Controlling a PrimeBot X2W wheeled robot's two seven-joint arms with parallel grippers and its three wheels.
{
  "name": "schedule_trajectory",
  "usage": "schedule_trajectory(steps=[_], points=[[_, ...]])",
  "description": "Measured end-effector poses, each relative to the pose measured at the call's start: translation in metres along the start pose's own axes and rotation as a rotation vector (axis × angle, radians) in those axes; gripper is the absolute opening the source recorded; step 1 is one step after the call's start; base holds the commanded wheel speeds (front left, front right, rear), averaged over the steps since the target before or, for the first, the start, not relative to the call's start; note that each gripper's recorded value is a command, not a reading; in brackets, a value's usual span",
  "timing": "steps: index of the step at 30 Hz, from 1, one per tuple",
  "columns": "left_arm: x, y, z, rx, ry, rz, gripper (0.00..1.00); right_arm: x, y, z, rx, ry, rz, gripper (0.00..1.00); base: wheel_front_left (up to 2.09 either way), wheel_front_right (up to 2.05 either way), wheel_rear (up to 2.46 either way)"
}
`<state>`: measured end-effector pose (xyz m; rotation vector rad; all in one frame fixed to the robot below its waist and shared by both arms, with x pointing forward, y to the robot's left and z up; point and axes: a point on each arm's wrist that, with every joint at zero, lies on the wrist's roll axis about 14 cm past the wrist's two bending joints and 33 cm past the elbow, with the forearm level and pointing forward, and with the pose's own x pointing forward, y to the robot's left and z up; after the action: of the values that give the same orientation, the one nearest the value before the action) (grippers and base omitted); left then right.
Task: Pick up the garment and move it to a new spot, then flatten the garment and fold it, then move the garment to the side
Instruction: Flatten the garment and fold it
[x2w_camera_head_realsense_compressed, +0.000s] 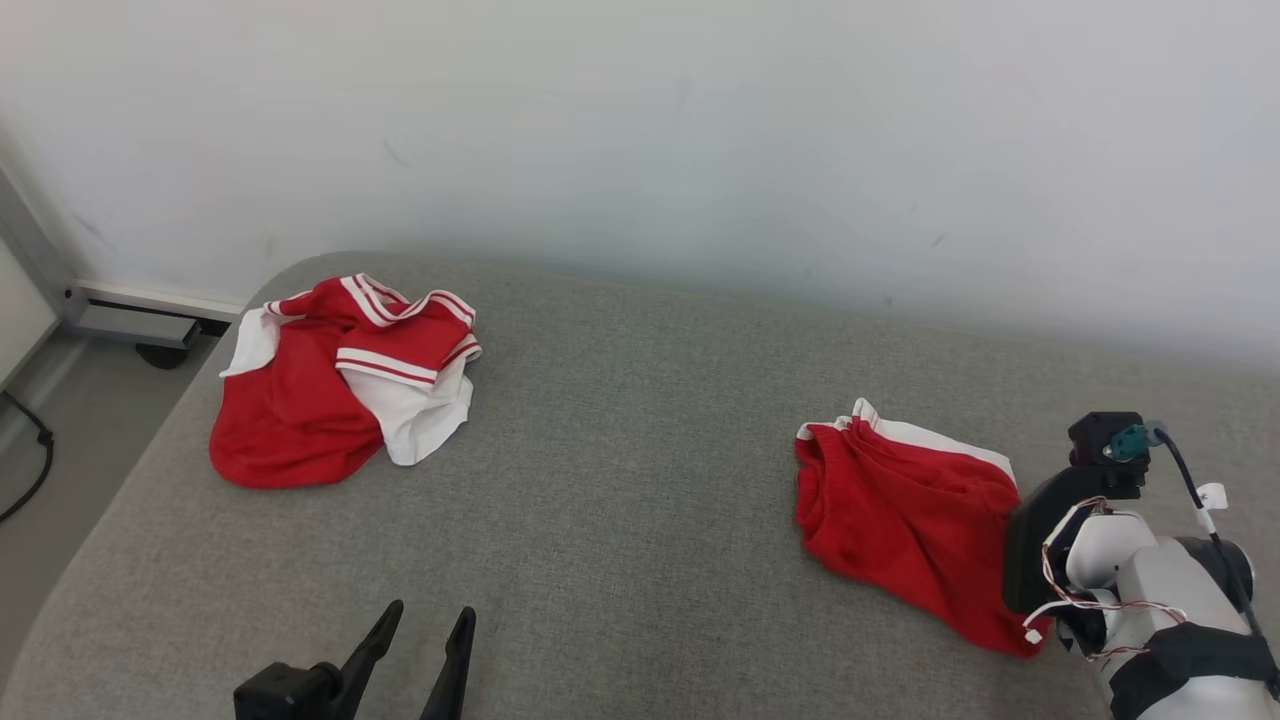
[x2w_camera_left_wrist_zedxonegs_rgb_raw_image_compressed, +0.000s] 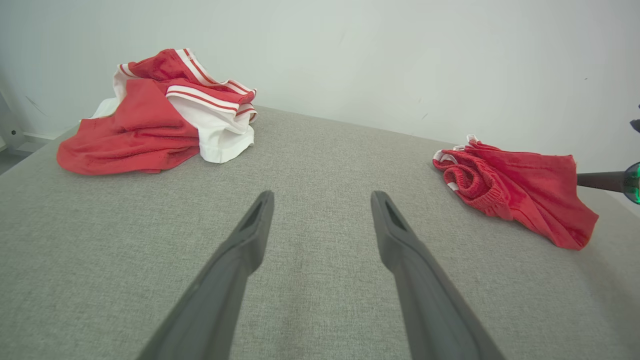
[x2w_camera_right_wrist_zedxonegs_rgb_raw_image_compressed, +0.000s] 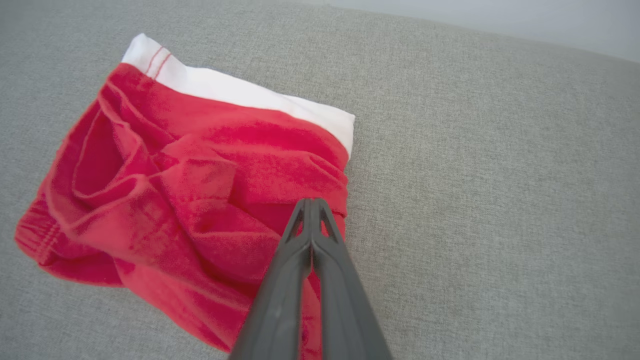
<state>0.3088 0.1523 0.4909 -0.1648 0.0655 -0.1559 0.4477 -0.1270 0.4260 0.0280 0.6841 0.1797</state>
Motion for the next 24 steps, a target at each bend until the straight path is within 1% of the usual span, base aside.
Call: schedule_trajectory(steps=[8,14,18,24], points=[[-0.005,0.006,-0.001,-0.007,0.002,0.025,1.00,0.005,0.031,-0.007,-0.019,0.041,0.070,0.00,0.00,0.00,0.00],[-0.007,0.008,0.000,-0.008,-0.002,0.033,1.00,0.002,0.056,-0.018,-0.025,0.113,0.140,0.00,0.00,0.00,0.00],[-0.007,0.008,0.000,-0.008,-0.005,0.033,1.00,-0.004,0.073,-0.015,-0.038,0.115,0.193,0.00,0.00,0.00,0.00],[-0.006,0.006,0.000,-0.012,-0.007,0.026,1.00,-0.013,0.088,-0.019,-0.068,0.118,0.244,0.00,0.00,0.00,0.00]])
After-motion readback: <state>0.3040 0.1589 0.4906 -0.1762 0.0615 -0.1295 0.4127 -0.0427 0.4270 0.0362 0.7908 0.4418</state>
